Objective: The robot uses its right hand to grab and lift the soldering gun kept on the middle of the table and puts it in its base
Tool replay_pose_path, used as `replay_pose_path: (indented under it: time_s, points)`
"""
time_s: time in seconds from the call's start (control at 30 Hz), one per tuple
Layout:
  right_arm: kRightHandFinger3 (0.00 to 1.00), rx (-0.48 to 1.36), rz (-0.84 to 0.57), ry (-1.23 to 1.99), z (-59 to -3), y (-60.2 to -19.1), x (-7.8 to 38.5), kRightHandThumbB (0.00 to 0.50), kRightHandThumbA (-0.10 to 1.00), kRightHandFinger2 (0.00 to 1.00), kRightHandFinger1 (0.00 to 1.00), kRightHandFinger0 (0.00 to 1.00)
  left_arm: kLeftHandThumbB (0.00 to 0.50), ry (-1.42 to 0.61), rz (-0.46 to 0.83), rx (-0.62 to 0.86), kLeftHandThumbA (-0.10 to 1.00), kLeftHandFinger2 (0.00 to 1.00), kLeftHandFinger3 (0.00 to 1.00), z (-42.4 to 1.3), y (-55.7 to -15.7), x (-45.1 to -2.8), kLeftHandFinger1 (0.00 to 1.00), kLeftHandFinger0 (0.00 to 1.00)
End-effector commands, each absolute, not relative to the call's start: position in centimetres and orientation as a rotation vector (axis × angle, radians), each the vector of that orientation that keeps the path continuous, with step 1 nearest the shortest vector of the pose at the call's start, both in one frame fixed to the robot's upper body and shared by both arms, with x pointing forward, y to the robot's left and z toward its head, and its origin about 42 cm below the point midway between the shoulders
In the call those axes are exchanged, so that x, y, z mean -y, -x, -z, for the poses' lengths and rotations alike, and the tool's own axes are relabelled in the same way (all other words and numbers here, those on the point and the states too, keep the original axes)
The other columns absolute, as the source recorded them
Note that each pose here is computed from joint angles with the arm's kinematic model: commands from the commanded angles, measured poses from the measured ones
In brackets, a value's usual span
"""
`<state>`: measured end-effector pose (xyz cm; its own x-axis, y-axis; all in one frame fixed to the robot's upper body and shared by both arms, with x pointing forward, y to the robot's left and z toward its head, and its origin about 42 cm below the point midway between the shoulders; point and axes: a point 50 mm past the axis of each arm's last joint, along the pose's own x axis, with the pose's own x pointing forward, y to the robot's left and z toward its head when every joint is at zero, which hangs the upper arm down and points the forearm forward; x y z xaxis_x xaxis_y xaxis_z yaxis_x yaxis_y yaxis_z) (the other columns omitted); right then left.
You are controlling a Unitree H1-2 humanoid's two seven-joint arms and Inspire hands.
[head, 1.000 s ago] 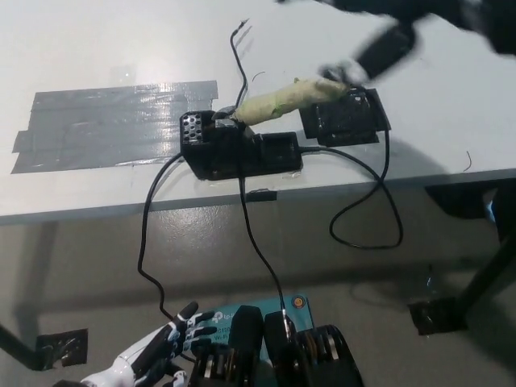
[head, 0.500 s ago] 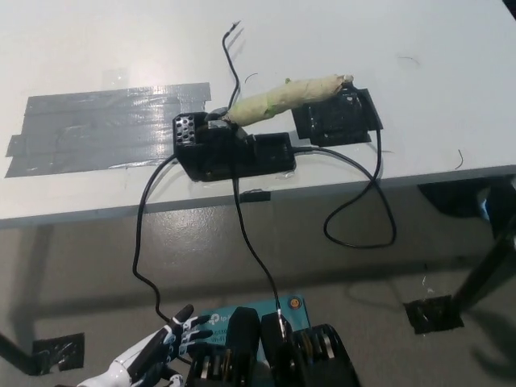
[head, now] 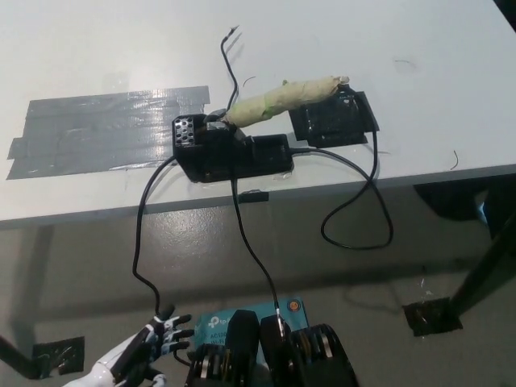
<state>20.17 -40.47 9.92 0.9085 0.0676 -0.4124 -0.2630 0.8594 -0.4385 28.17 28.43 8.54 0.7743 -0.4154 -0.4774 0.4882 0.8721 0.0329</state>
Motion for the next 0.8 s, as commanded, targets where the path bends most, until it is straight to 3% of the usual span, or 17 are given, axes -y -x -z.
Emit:
replay_pose_path:
  time_s: [0.0,0.07,0.1,0.17,0.2,0.27,0.4,0.6,0.73,0.77]
  points:
    - [1.0,-0.11,0.045,0.554,-11.5,-21.0,41.8,0.283,0.16,1.0,1.0,0.49,0.316,-0.191,0.447,-0.423,1.0,1.0,1.0,-9.7,-28.3,-30.9,1.0,1.0]
    - [1.0,-0.083,0.028,0.578,-11.8,-21.9,41.5,0.288,0.18,1.0,0.97,0.52,0.358,-0.181,0.437,-0.422,1.0,1.0,1.0,-9.7,-28.4,-31.2,1.0,1.0]
    - [1.0,-0.088,0.014,0.582,-11.9,-22.1,41.2,0.313,0.16,1.0,1.0,0.56,0.378,-0.193,0.43,-0.424,1.0,1.0,1.0,-9.8,-28.5,-31.3,1.0,1.0]
    - [1.0,-0.093,-0.004,0.577,-12.0,-22.6,41.0,0.325,0.15,1.0,1.0,0.46,0.375,-0.198,0.425,-0.417,1.0,1.0,1.0,-10.1,-28.7,-31.5,1.0,1.0]
    - [1.0,-0.097,-0.013,0.597,-12.2,-22.9,40.8,0.33,0.2,1.0,1.0,0.5,0.361,-0.218,0.416,-0.417,1.0,1.0,1.0,-10.3,-28.8,-31.7,1.0,1.0]
    - [1.0,-0.111,-0.036,0.6,-12.3,-23.2,40.8,0.32,0.21,1.0,1.0,0.62,0.249,-0.223,0.379,-0.426,1.0,1.0,1.0,-10.4,-28.8,-31.8,1.0,1.0]
    - [1.0,-0.091,-0.046,0.597,-12.8,-24.0,40.7,0.329,0.19,1.0,1.0,0.6,0.154,-0.257,0.325,-0.438,1.0,1.0,1.0,-10.6,-28.7,-32.0,1.0,1.0]
    - [1.0,-0.103,-0.061,0.59,-13.0,-23.2,40.2,0.346,0.2,1.0,1.0,0.66,0.161,-0.284,0.285,-0.466,1.0,0.99,1.0,-10.1,-27.7,-32.6,0.98,1.0]
    - [1.0,-0.107,-0.095,0.596,-12.8,-23.4,39.9,0.343,0.22,1.0,1.0,0.74,0.107,-0.239,0.246,-0.451,1.0,1.0,1.0,-10.2,-27.0,-33.0,1.0,1.0]
    - [1.0,-0.1,-0.101,0.6,-12.8,-23.6,39.8,0.344,0.22,1.0,1.0,0.71,0.097,-0.221,0.227,-0.442,1.0,1.0,1.0,-10.3,-27.1,-33.1,1.0,0.98]
